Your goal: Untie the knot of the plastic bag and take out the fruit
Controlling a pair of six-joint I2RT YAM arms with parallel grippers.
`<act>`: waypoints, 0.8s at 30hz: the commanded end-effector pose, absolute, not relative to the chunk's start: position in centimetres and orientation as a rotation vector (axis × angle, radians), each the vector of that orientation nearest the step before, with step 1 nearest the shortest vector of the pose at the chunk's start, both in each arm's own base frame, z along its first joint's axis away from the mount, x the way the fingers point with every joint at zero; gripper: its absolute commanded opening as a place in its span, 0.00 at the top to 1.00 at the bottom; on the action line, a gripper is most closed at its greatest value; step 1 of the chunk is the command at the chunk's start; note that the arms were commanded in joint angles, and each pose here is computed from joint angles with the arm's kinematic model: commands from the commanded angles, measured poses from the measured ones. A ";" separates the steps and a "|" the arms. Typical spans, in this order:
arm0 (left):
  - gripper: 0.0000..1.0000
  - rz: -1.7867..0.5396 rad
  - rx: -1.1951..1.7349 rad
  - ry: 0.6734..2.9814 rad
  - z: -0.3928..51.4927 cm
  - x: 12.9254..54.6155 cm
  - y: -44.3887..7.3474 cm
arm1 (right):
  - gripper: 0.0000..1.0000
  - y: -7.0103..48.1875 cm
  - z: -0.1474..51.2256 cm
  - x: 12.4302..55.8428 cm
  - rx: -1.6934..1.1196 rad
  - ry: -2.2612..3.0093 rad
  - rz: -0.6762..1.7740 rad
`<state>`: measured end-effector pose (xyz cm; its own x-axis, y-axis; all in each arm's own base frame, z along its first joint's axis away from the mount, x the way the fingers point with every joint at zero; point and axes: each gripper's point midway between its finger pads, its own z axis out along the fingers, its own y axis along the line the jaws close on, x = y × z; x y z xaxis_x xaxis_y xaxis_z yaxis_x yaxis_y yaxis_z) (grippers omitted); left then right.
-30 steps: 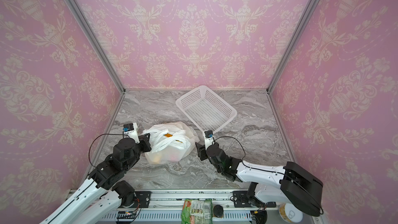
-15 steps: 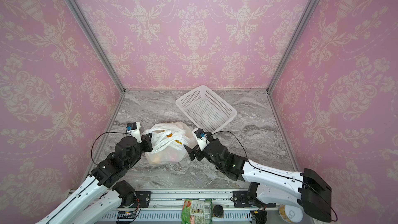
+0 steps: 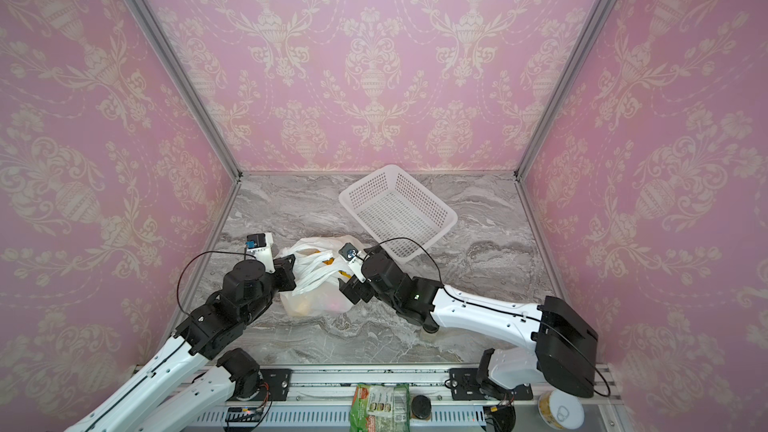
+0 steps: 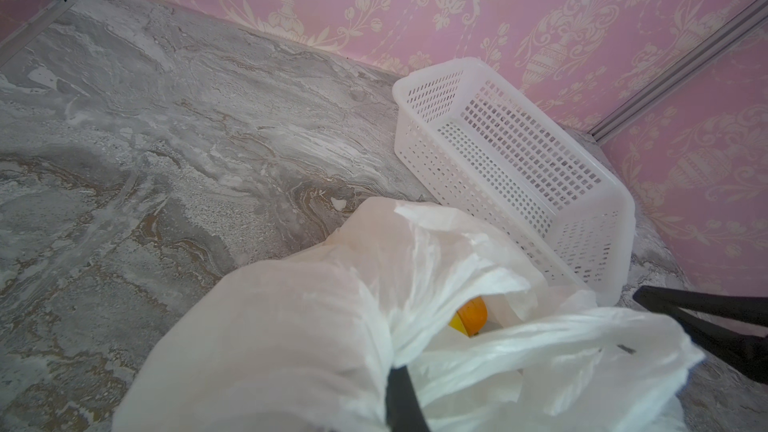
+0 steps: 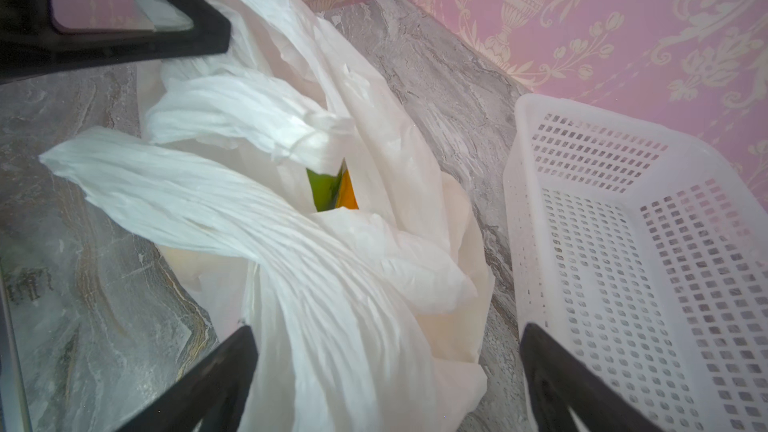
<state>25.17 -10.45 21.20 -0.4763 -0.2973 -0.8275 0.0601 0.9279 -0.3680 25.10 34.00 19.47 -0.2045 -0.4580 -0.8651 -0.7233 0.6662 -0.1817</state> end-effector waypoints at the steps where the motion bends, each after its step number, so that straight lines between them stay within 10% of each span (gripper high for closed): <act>1: 1.00 -0.432 -0.136 2.020 22.3 24.9 -10.5 | 0.00 34.7 20.7 25.9 -0.934 1.825 0.278; 9: 1.00 -0.450 -0.128 2.015 22.7 24.5 -10.5 | 0.02 36.5 21.3 30.3 -0.801 1.853 0.131; 18: 1.00 -0.411 -0.123 2.015 22.6 24.2 -9.8 | 0.46 32.6 24.0 32.8 -0.499 1.881 0.211; 24: 0.96 -0.396 -0.118 2.000 23.1 24.2 -9.6 | 0.57 29.6 23.8 32.5 -0.364 1.903 0.341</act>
<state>24.25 -10.20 21.69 -0.4778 -0.2709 -0.8356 0.0894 0.9313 -0.3530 32.95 29.80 23.11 -0.3214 -0.2053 -0.9244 -0.4202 0.9058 -0.0551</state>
